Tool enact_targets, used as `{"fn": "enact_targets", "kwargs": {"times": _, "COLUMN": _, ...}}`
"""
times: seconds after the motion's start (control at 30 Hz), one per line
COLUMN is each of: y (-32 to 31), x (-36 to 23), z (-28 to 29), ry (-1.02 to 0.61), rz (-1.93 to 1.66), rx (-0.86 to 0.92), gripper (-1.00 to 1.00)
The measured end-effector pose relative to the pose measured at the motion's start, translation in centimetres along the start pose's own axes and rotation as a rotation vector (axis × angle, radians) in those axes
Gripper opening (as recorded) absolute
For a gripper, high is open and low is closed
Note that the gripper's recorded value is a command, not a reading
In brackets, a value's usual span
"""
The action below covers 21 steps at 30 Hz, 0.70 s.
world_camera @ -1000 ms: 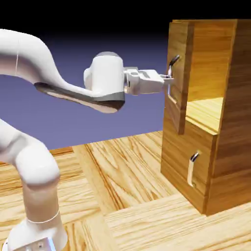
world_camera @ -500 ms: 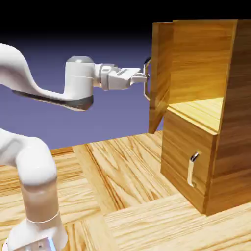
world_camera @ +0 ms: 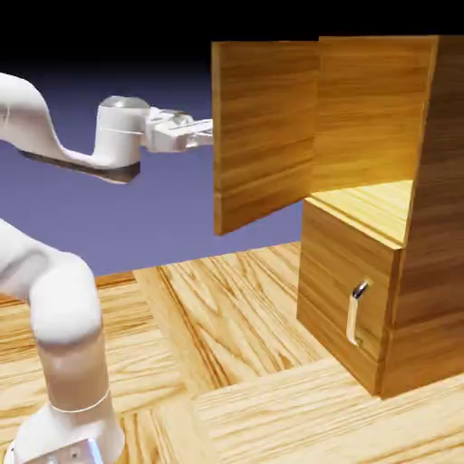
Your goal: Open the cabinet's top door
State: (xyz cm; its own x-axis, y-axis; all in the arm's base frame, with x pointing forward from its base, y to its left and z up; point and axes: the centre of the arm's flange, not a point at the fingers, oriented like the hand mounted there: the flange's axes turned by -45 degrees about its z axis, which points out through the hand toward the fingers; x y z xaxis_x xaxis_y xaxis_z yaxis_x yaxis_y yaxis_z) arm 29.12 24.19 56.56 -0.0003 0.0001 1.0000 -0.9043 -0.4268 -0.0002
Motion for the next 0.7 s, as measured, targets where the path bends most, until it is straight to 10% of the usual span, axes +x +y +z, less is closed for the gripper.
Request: {"fn": "enact_targets", "kwargs": {"times": 0.7, "y": -7.0, "x": 0.0, "z": -8.9, "ry": 0.0, "rz": 0.0, "rx": -0.363, "gripper": -1.0}}
